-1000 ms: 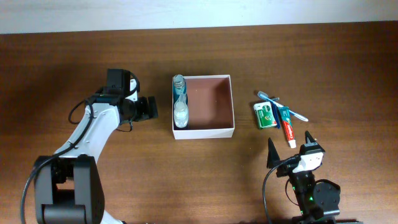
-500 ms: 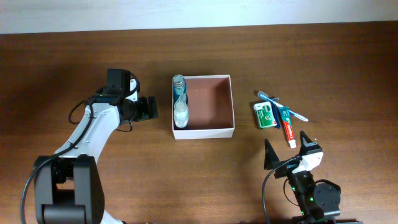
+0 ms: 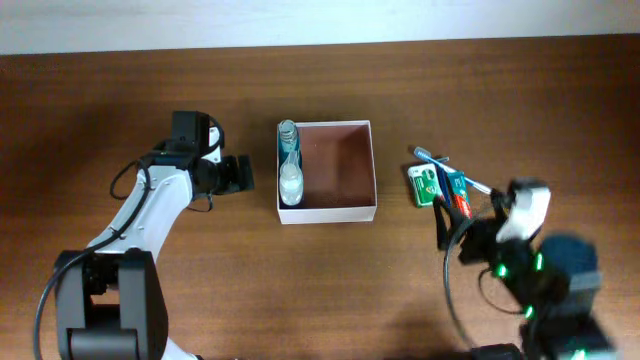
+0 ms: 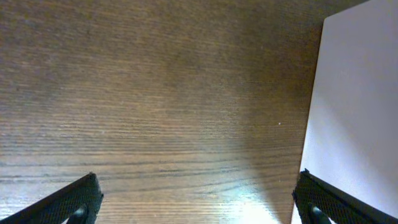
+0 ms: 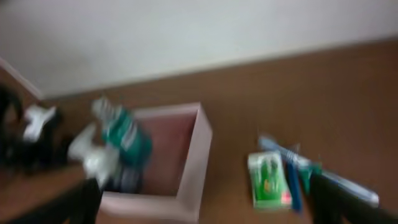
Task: Pack container
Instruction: 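Reach the right gripper to the green Dettol soap bar and grasp it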
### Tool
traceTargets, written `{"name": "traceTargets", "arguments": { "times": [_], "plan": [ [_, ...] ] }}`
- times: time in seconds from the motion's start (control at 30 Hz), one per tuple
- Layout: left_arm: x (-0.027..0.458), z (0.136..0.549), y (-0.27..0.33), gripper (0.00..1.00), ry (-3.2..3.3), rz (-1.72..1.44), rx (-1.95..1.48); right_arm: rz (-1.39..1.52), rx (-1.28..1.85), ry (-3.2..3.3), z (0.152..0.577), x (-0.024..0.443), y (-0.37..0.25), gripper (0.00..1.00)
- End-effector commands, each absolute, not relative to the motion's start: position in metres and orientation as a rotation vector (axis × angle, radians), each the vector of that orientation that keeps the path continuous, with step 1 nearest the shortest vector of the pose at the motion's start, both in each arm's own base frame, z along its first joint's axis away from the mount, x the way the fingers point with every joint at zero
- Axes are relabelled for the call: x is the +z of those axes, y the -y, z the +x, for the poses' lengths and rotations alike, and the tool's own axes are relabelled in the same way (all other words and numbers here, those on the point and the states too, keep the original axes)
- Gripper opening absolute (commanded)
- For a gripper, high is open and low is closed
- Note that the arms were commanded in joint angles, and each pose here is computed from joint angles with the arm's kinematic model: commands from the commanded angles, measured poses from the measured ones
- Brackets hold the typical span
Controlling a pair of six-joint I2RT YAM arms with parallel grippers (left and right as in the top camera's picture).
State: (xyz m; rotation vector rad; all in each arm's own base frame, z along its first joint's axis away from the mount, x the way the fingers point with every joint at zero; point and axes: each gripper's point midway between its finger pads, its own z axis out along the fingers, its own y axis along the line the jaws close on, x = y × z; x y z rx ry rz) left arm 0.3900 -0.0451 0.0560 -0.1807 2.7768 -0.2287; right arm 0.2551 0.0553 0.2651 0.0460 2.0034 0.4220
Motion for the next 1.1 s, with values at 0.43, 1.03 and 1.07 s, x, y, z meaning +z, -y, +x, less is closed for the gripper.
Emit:
{"name": "traceTargets", "arguments": {
  "times": [0.43,1.03,1.07],
  "plan": [
    [0.058,0.392,0.043,0.99,-2.771,-0.189,-0.222,-0.203,0.241,-2.659,0.349,0.193,-0.055,0.98],
    [0.058,0.392,0.043,0.99,-2.770,-0.188,-0.222,-0.280,0.103,-2.903,0.373,0.085,-0.073,0.84],
    [0.058,0.392,0.043,0.99,-2.771,-0.189,-0.222,-0.225,0.074,-2.910,0.376,0.081,-0.069,0.84]
  ]
}}
